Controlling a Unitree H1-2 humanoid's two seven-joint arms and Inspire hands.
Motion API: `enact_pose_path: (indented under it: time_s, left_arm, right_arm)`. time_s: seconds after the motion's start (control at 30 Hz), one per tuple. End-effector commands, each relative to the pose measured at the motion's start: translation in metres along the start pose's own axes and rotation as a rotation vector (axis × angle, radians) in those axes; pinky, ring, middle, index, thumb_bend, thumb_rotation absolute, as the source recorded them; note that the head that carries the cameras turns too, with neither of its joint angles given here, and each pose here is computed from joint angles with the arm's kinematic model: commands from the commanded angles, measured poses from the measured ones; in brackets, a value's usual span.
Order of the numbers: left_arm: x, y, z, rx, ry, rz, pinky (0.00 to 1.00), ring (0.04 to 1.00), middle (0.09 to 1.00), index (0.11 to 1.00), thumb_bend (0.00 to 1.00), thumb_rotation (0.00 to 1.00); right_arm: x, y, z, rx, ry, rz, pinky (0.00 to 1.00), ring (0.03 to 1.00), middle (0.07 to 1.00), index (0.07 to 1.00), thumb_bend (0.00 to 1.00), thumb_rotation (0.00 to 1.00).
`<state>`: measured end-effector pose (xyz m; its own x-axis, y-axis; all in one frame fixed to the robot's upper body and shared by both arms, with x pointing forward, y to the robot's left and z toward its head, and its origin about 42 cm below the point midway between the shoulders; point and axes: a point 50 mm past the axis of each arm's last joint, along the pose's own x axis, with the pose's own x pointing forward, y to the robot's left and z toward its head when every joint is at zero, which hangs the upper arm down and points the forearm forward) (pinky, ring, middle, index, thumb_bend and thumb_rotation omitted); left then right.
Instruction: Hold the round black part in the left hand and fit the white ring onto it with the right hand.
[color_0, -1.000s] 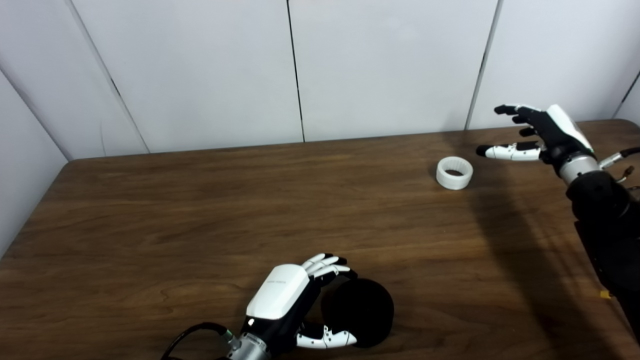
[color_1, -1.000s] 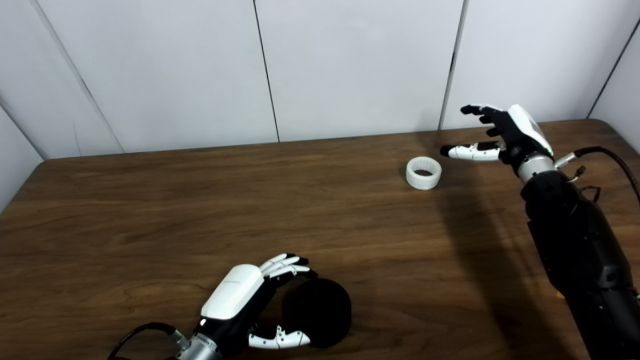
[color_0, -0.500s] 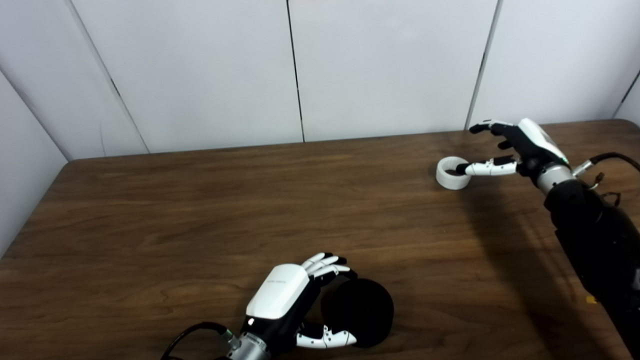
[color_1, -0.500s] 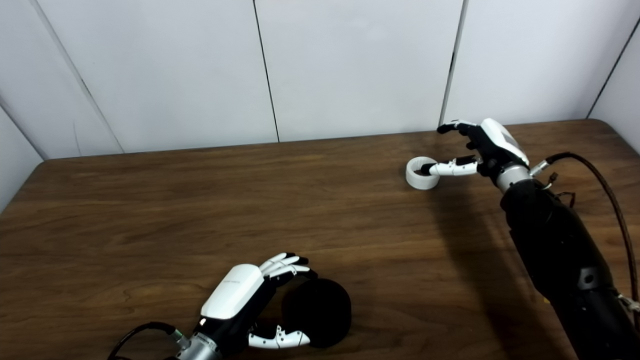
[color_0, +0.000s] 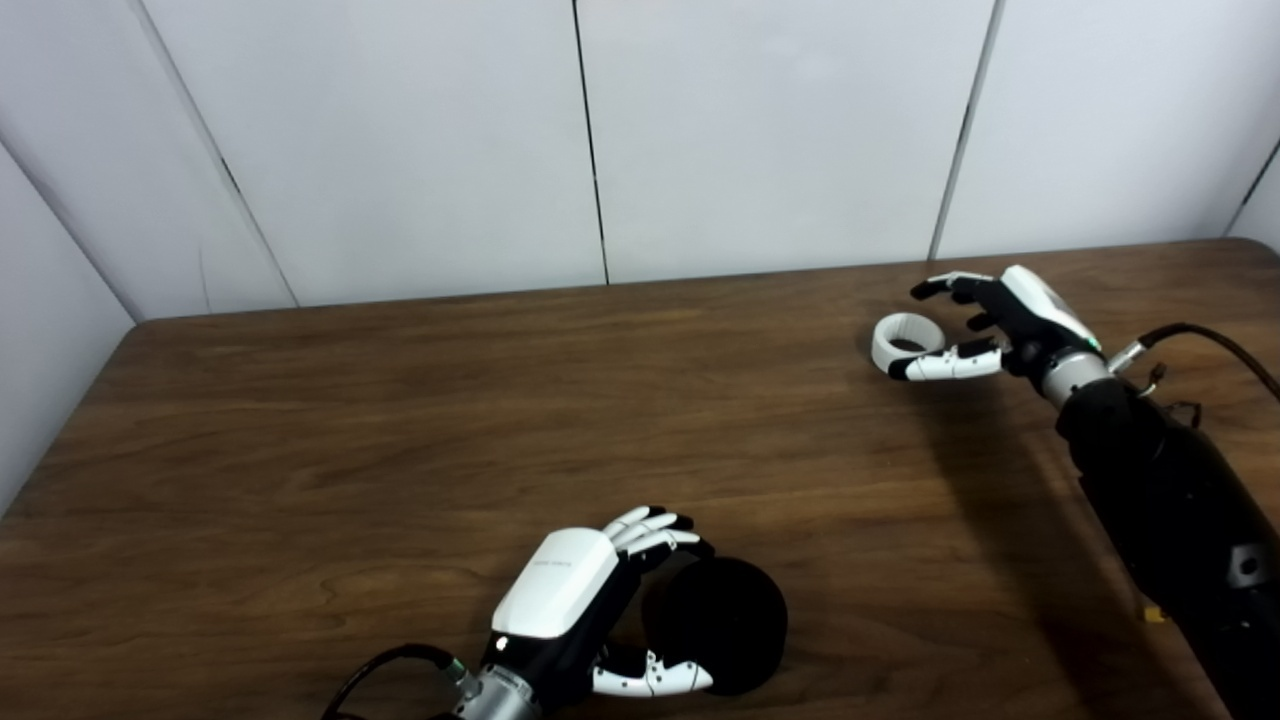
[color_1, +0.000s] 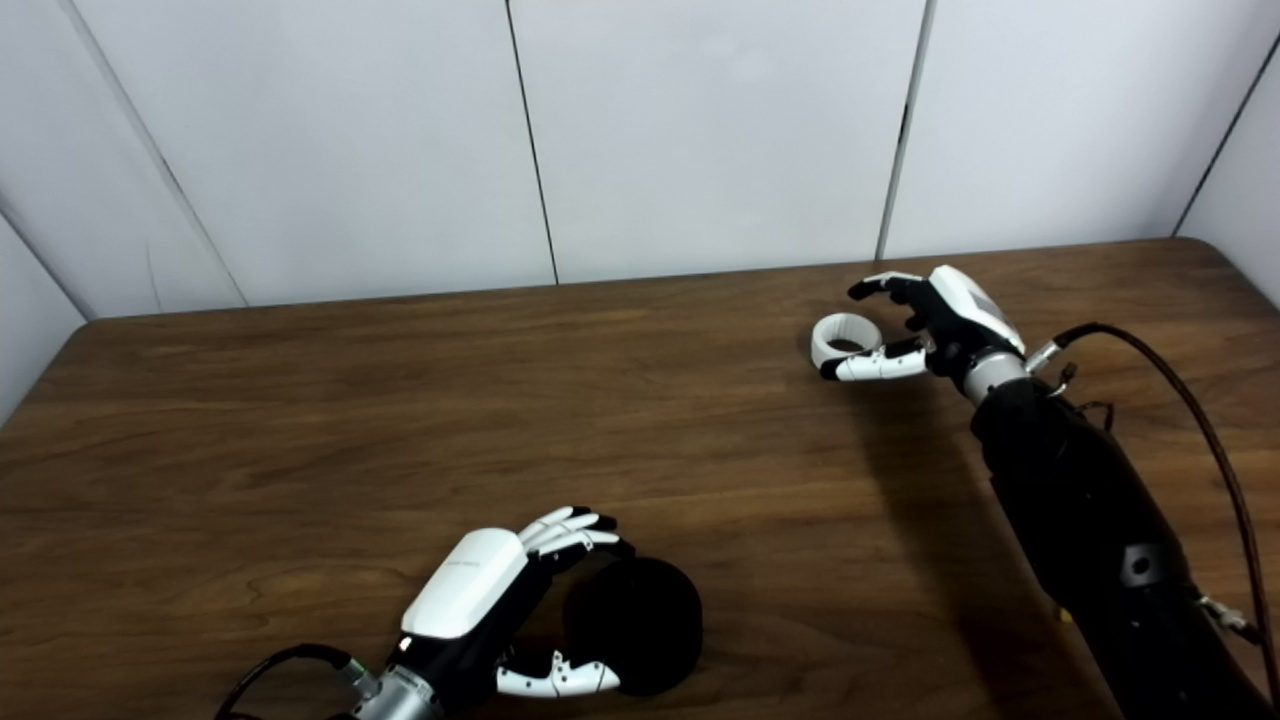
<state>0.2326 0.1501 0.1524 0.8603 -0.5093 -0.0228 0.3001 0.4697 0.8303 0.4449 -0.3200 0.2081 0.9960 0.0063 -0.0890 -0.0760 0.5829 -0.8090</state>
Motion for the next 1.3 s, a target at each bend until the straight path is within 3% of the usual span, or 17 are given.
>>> enact_pose_path:
  time_s: [0.0,0.6,1.27]
  left_arm:
    - [-0.009,-0.003,-0.014,0.043,0.056,-0.064,0.77,0.931,0.890,0.746,0.90,0.45]
    - [-0.011,-0.001,-0.014,0.032,0.059,-0.074,0.78,0.937,0.898,0.750,0.90,0.42]
    - [-0.013,0.002,-0.013,0.031,0.052,-0.074,0.79,0.937,0.898,0.750,0.90,0.43]
  right_arm:
    - [0.007,-0.019,0.015,-0.008,-0.057,-0.055,0.78,0.909,0.926,0.798,0.84,0.34]
    - [0.012,-0.009,0.001,0.031,-0.025,-0.038,0.82,0.925,0.932,0.819,0.87,0.39]
    - [0.013,-0.003,-0.001,0.042,-0.010,-0.049,0.81,0.922,0.927,0.813,0.84,0.36]
